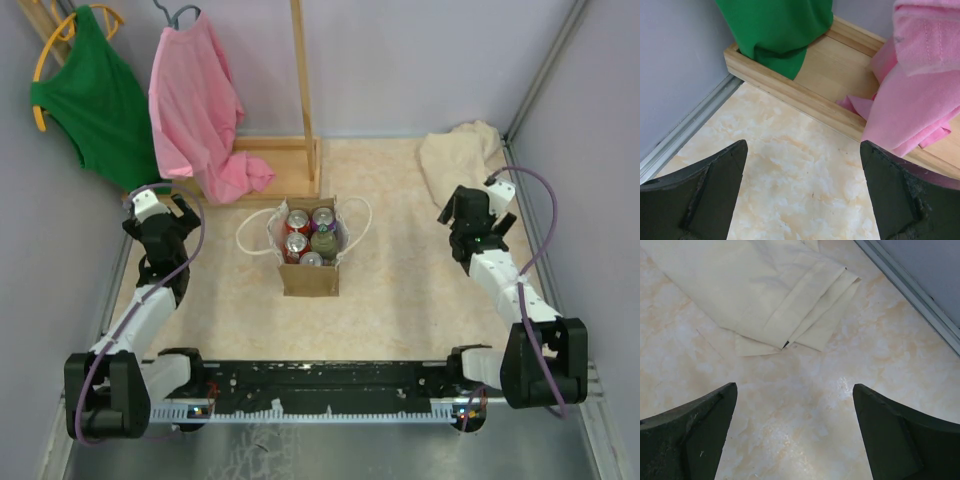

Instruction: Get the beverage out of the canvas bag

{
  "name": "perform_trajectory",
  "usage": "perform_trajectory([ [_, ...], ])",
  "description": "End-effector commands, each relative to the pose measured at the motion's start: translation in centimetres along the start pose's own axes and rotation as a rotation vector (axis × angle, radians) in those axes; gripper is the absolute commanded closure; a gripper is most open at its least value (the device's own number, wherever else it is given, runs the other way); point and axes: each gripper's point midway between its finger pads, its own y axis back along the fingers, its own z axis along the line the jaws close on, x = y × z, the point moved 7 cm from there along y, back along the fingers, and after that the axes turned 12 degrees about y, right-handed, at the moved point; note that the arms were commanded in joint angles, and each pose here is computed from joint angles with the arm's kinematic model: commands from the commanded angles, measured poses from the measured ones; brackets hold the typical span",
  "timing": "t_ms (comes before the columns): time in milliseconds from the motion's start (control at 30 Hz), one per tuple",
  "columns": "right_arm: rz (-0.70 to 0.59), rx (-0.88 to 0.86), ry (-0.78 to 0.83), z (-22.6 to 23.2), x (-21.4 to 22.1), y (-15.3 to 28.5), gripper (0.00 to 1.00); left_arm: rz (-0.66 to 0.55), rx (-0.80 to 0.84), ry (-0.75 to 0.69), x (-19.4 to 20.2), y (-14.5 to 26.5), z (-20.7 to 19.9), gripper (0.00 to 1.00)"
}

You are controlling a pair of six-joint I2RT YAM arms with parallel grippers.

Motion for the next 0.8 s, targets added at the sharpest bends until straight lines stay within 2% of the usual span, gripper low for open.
perform_trajectory([
  [0,-0.079,0.004,-0.052,0.1,-2.3,0.8,0.01,-0.023,-0.005,0.005,-0.8,0.0,-0.2,0.0],
  [300,-0.106,-0.011,-0.07,-0.1,-2.6,1.4,0.01,-0.032,-0.012,0.002,-0.8,0.1,0.0,0.0],
  [500,-0.206,-0.161,-0.019,1.4,-3.6,3.8,0.02,-0.035,-0.001,0.004,-1.0,0.2,-0.1,0.0],
  [600,-0.302,-0.264,0.054,2.9,-4.9,6.9,0.16,-0.031,0.005,0.013,-0.8,0.2,-0.2,0.0],
  [733,-0.36,-0.372,0.206,5.5,-6.9,12.4,0.47,-0.038,0.017,0.027,-0.6,0.4,-0.1,0.0],
  [767,-0.376,-0.38,0.249,6.2,-7.2,13.8,0.52,-0.04,0.019,0.031,-0.6,0.4,-0.1,0.0],
])
